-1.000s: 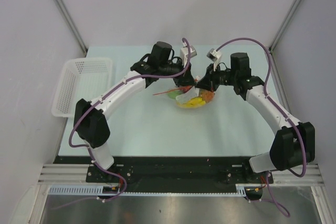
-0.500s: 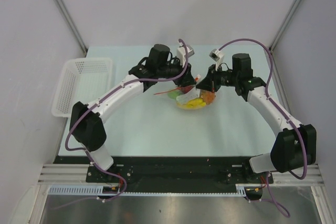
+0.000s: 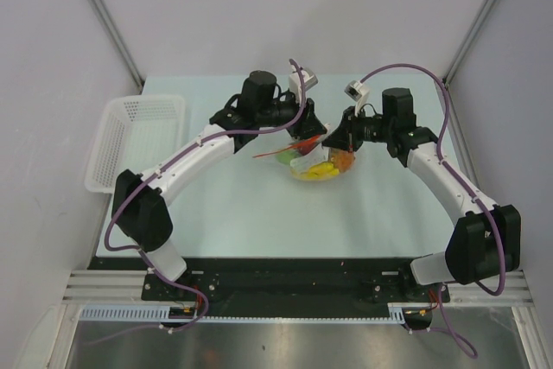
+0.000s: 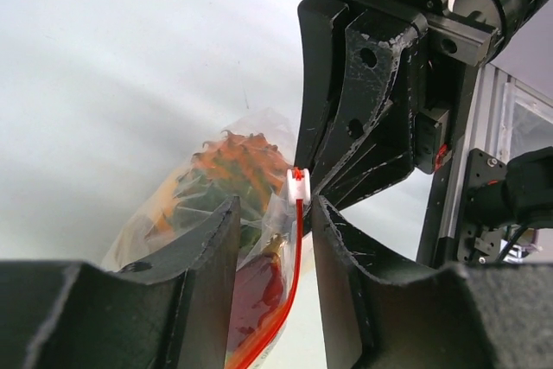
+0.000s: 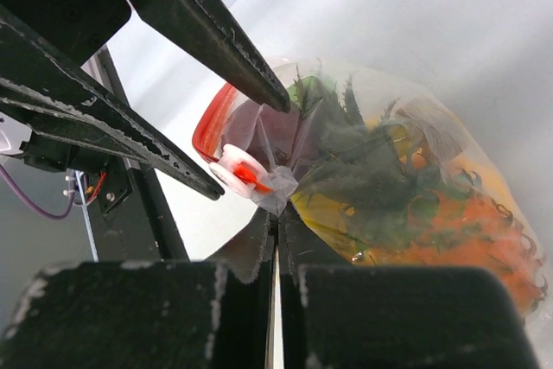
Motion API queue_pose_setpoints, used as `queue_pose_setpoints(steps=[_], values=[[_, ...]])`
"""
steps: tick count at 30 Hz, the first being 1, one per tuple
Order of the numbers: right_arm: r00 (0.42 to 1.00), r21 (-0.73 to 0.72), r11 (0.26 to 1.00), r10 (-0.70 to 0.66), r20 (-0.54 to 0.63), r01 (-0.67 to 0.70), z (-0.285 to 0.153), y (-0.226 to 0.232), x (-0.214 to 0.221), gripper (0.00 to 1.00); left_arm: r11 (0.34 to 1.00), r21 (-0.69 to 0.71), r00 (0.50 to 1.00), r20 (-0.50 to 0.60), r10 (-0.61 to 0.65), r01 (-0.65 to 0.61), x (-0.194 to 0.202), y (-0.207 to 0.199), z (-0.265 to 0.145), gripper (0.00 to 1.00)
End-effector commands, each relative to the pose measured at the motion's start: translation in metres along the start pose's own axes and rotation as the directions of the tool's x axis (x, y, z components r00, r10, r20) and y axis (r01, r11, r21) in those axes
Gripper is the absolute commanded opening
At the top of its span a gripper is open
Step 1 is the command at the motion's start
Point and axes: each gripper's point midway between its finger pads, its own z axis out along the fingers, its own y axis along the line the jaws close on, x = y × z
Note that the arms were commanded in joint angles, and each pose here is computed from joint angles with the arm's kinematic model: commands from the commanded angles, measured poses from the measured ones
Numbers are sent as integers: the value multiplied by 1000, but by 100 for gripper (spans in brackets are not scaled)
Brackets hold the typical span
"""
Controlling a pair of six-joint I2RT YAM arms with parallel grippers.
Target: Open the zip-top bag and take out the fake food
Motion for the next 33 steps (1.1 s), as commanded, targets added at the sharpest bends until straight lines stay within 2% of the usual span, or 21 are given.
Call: queue_pose_setpoints(steps=[1, 7, 10, 14, 20, 21, 22, 23, 24, 29, 33], values=[[997, -39, 997, -59, 56, 62, -5, 16, -19, 0, 998, 54, 998, 63, 23, -26, -25, -17, -5, 44], [996, -37, 997, -62, 58, 64, -5, 15, -20, 0, 997, 81, 999, 50, 16, -20, -22, -20, 0, 43], [996, -39, 997, -64, 58, 66, -5, 16, -20, 0, 997, 80, 999, 46, 17, -21, -23, -19, 2, 35], [996, -42, 997, -69, 57, 71, -6, 19, -21, 0, 996, 81, 999, 42, 18, -21, -23, -18, 4, 15], [995, -43, 995, -85, 43, 87, -5, 21, -20, 0, 994, 111, 999, 45, 18, -22, -24, -22, 5, 0], [995, -44, 995, -90, 45, 92, -5, 22, -21, 0, 994, 111, 999, 45, 19, -24, -24, -22, 5, 0], [995, -31, 995, -88, 43, 90, -4, 21, -21, 5, 993, 115, 999, 44, 24, -29, -23, -23, 4, 0], [995, -16, 996, -89, 47, 89, -5, 20, -24, 24, 992, 119, 999, 43, 27, -32, -23, -24, 4, 0], [994, -5, 996, -92, 50, 93, -6, 19, -26, 26, 992, 120, 999, 42, 30, -35, -21, -25, 3, 0], [994, -2, 995, -100, 46, 100, -7, 19, -27, 29, 989, 141, 999, 16, 47, -49, -14, -28, -1, 0], [992, -5, 994, -110, 55, 111, -5, 18, -29, 26, 986, 160, 998, 10, 54, -55, -12, -32, -3, 0]])
